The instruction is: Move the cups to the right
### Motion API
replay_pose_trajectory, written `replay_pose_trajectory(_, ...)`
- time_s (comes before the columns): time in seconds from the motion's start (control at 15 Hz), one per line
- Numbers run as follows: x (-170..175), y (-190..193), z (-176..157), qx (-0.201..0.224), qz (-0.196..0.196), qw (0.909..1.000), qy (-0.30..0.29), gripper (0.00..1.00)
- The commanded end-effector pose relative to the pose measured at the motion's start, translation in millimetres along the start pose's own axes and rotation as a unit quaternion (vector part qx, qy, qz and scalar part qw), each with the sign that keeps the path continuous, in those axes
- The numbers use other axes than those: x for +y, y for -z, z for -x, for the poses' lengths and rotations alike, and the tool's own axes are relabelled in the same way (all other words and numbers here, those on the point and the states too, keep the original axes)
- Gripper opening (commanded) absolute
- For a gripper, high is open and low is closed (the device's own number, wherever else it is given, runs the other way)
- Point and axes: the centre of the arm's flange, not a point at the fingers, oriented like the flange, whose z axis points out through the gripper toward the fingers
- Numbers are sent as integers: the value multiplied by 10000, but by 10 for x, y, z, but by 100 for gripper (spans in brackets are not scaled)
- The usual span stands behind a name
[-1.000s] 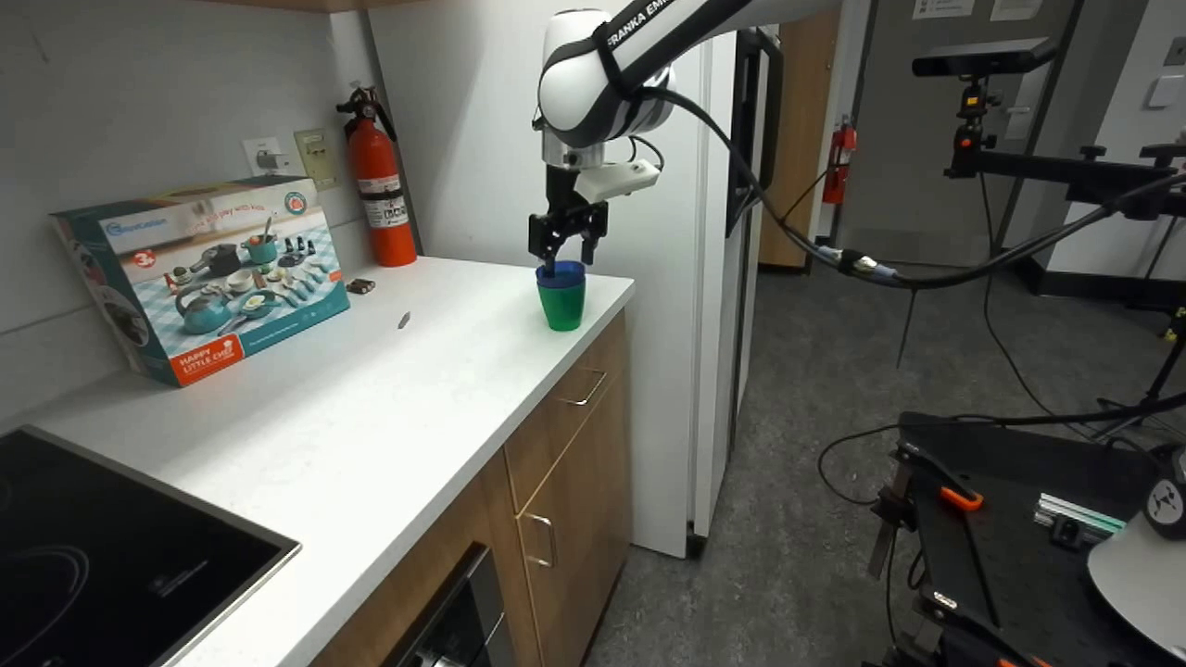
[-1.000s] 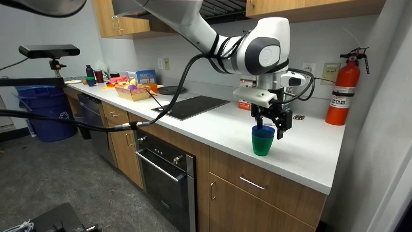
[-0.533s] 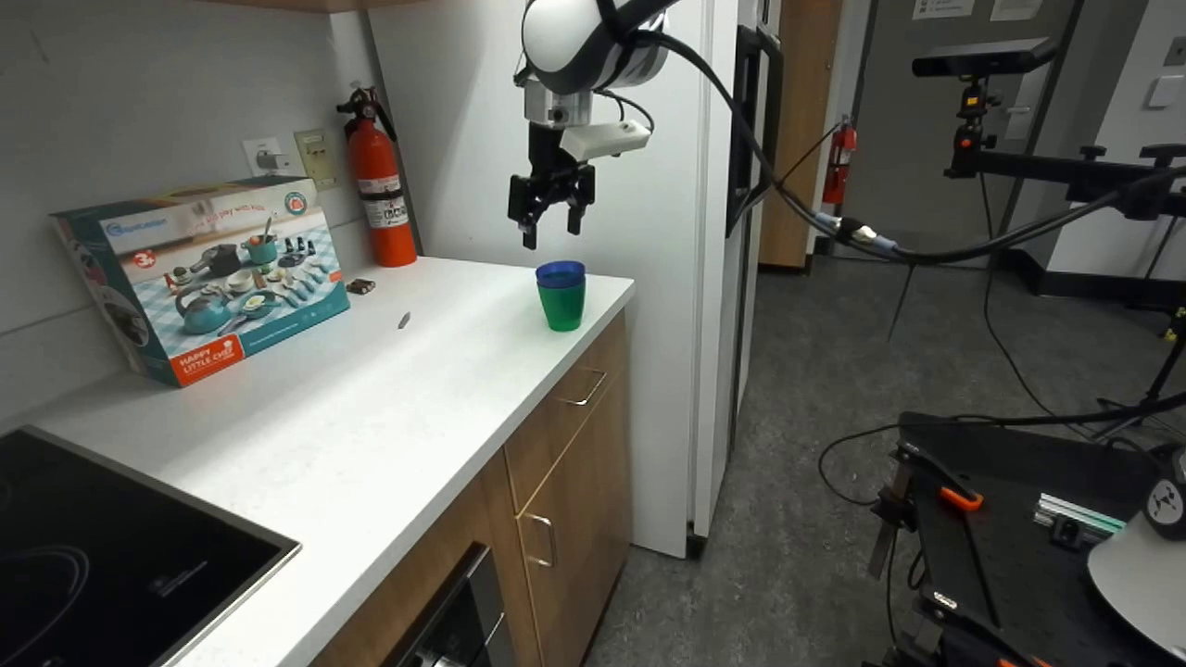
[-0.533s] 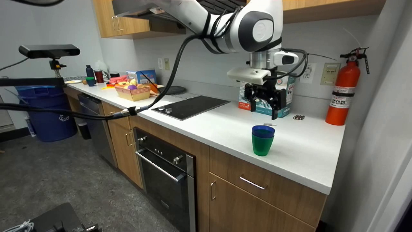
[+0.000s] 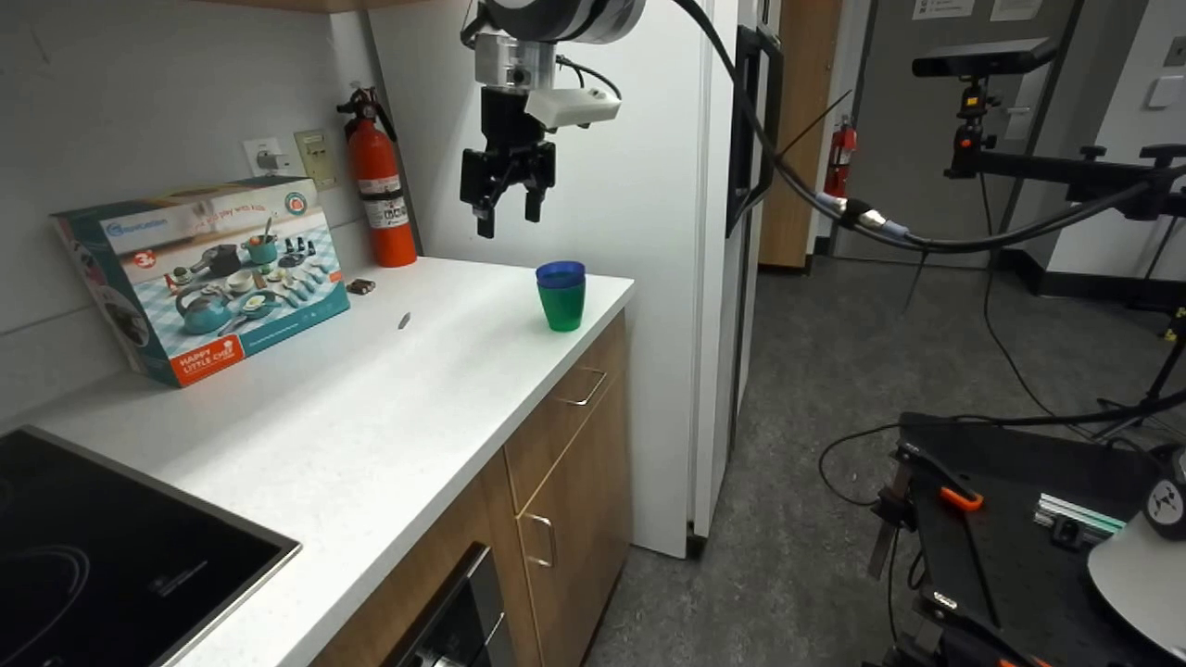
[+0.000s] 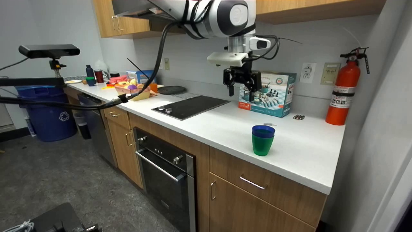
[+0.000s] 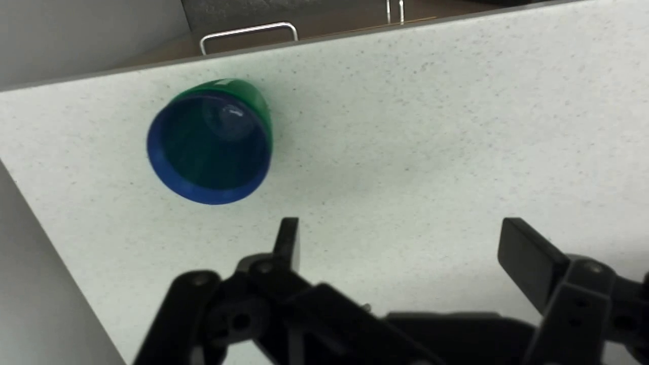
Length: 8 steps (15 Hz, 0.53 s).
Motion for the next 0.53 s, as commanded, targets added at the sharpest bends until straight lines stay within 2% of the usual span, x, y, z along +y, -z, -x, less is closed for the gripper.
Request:
replay_pose_trajectory(0.0, -374, 41, 30, -119, -40, 9983, 578, 100)
replay_pose_trajectory(0.13, -568, 13, 48, -230, -92, 9974, 678, 100)
replay_pose_trajectory(0.2, -469, -23, 59, -114, -109, 9988, 468, 100)
replay_pose_trajectory(0.47, -592, -33, 87, -179, -131, 9982, 563, 100)
